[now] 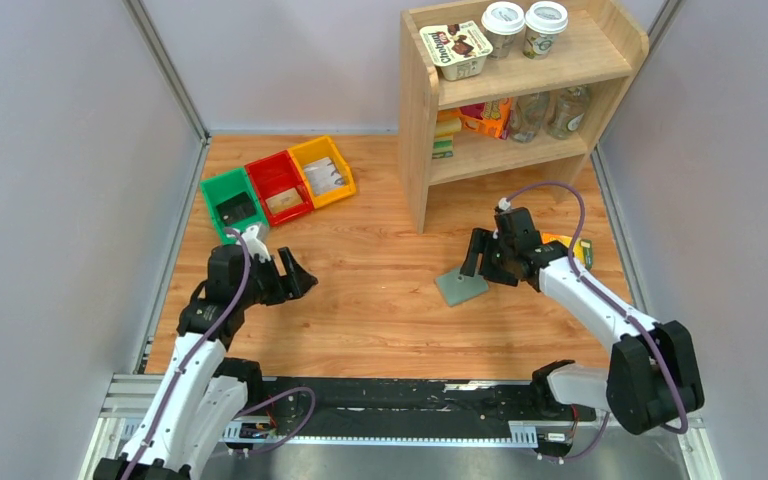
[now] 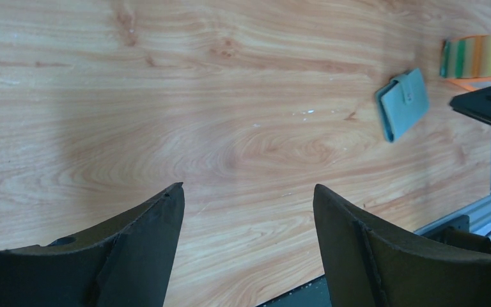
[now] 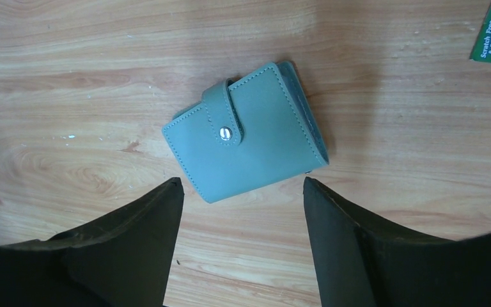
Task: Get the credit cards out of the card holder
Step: Open the card holder at the center of the board.
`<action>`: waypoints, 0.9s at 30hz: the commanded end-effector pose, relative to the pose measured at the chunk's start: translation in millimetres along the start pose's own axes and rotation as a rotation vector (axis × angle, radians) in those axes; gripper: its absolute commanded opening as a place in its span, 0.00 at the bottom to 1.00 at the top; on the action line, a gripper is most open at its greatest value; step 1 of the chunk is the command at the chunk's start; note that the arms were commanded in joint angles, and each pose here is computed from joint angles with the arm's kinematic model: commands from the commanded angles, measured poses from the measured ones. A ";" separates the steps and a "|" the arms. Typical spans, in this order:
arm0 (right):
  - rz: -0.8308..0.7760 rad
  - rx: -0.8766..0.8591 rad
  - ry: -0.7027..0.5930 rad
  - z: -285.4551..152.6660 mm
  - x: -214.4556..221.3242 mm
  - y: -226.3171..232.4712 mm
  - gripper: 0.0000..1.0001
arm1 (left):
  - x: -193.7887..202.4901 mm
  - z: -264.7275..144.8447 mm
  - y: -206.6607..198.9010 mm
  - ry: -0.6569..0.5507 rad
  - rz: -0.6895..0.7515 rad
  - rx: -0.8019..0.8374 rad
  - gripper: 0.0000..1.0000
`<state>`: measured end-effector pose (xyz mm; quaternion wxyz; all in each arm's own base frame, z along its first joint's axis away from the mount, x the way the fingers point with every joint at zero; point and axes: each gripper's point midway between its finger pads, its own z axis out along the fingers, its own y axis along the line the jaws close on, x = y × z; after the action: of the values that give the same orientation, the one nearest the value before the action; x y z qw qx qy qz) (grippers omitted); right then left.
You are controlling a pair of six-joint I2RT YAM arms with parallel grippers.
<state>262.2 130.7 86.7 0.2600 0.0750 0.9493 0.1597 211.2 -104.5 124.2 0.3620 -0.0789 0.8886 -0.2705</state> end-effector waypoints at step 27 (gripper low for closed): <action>-0.152 -0.037 0.017 35.3 13.0 88.6 0.89 | 9.1 2.2 -26.3 0.041 -0.027 0.129 0.81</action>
<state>256.3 249.6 74.9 0.2357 -0.0429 0.9574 0.1614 203.7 -126.3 128.6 0.3412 -0.0633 0.8802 -0.3236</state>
